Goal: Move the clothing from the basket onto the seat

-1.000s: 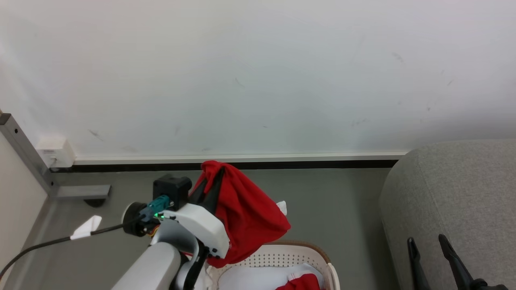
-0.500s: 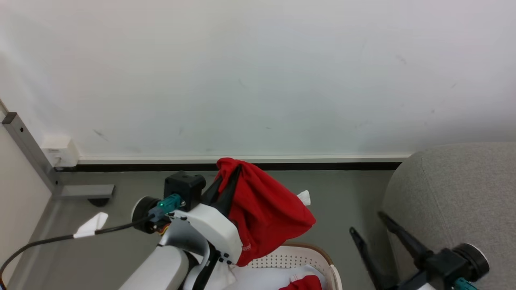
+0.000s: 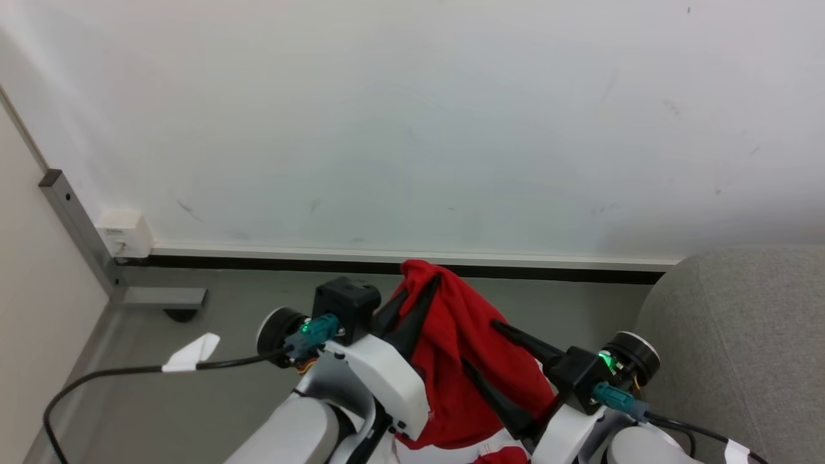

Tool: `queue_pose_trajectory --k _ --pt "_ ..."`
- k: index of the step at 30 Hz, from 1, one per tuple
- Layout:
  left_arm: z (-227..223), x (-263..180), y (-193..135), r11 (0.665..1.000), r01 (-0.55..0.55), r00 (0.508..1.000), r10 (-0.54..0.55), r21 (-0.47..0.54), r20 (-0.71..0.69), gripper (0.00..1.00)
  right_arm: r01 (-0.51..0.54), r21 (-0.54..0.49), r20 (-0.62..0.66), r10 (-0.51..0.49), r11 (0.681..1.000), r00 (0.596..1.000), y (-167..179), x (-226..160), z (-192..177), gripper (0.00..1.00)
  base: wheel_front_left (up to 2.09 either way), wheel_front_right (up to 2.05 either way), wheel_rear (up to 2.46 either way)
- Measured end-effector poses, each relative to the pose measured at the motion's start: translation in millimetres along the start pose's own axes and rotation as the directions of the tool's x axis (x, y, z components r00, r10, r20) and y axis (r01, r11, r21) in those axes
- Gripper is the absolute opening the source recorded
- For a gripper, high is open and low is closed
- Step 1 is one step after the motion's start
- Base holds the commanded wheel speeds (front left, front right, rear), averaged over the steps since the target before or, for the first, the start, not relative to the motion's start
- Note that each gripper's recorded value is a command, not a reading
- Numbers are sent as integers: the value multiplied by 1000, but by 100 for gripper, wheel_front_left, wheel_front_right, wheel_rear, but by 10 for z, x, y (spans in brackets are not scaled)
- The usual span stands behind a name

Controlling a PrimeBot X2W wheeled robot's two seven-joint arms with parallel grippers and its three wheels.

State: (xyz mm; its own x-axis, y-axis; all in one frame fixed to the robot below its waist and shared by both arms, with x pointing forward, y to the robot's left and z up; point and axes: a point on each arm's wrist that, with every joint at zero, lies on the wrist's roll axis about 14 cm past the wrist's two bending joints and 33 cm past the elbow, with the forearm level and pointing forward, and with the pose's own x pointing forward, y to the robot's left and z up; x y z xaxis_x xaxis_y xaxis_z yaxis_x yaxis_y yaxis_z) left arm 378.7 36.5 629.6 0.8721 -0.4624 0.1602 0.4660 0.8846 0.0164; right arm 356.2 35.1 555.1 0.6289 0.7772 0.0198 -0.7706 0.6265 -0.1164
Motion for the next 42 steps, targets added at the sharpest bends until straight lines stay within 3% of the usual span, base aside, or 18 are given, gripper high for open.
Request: queue_pose_trajectory --k 9,10,11,12,22,23,26,27,35,42 --pt "77 -58 -188 999 45 999 -45 3 10 0 -31 -3 -69 30 1000 997 84 300 -170 100 0 0 0" --pt "73 -63 -198 999 47 999 -47 2 8 0 -31 14 -75 32 999 997 95 326 -182 94 0 0 0" --pt "77 -67 -195 999 45 999 -45 1 10 0 -28 32 -75 30 999 997 98 343 -191 31 0 0 0" --pt "80 -71 -193 999 44 999 -44 1 10 0 -33 40 -79 36 999 996 118 361 -197 0 0 0 0" --pt "9 -50 -77 1000 8 1000 -8 4 -7 0 -27 121 -34 32 992 999 85 457 -101 0 0 0 0" --pt "0 -46 -68 1000 5 1000 -5 5 -7 5 -23 126 -34 28 992 999 67 453 -101 0 0 0 0" --pt "-26 -32 -59 1000 1 1000 -1 6 -11 54 -11 131 -25 14 991 1000 1 439 -80 0 0 0 0" --pt "-29 -26 -60 1000 1 1000 -1 5 -9 99 -5 132 -25 8 991 1000 -29 427 -82 0 0 0 0" --pt "-82 37 -106 1000 9 1000 -9 -4 -10 100 80 134 -33 -77 988 997 -380 246 -115 0 0 0 0" --pt "-183 154 -258 998 55 998 -56 -27 -27 100 206 112 -11 -206 972 978 -888 -74 -29 0 0 0 0"
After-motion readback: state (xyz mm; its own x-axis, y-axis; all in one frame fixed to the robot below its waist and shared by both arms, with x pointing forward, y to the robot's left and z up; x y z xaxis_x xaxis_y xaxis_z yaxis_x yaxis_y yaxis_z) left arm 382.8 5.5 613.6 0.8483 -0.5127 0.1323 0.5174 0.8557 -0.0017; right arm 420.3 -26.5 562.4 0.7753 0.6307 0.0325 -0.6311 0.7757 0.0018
